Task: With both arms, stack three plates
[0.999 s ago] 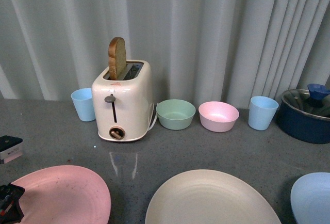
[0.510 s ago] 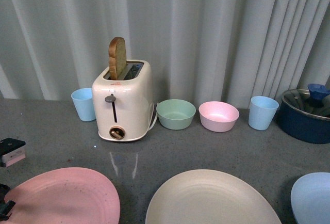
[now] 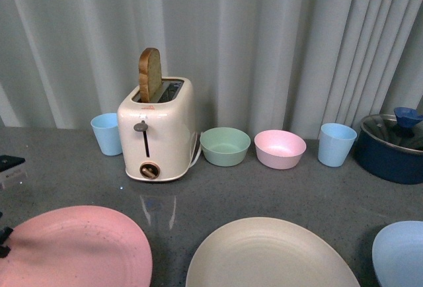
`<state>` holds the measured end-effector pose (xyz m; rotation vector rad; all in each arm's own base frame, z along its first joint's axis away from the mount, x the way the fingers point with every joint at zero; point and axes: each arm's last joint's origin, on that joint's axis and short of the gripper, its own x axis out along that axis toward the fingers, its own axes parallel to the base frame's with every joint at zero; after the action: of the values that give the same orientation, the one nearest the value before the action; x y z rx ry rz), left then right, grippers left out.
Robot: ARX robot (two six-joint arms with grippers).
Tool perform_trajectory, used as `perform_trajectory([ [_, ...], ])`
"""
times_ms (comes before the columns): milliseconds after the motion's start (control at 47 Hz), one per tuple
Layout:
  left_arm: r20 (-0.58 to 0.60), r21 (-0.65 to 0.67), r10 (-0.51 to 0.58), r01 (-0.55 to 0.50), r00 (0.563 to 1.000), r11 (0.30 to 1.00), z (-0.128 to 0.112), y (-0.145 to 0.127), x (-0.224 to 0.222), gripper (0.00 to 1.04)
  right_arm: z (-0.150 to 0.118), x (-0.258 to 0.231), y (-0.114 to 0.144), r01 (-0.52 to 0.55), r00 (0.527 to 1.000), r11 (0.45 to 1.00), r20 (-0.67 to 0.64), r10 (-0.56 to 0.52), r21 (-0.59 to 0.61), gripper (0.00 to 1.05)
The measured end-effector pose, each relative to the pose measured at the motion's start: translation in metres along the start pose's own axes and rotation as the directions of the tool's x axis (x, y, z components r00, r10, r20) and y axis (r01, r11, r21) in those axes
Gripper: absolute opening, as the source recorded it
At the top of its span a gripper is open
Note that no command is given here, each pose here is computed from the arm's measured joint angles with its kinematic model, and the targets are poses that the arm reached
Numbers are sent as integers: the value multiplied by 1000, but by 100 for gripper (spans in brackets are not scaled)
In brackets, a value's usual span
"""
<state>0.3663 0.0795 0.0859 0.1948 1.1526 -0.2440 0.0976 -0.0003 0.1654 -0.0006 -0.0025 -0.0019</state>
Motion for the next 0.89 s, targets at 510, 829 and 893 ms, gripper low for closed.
perform_trajectory([
  [510, 138, -126, -25, 43, 990, 991, 54, 25, -98, 3, 0, 0, 0, 0, 1000, 1000, 0, 0, 0, 97],
  [829, 142, -121, -201, 219, 969, 968, 70, -42, -98, 3, 0, 0, 0, 0, 1000, 1000, 0, 0, 0, 97],
  [893, 139, -105, -235, 250, 962, 963, 71, -59, -95, 3, 0, 0, 0, 0, 1000, 1000, 0, 0, 0, 97],
])
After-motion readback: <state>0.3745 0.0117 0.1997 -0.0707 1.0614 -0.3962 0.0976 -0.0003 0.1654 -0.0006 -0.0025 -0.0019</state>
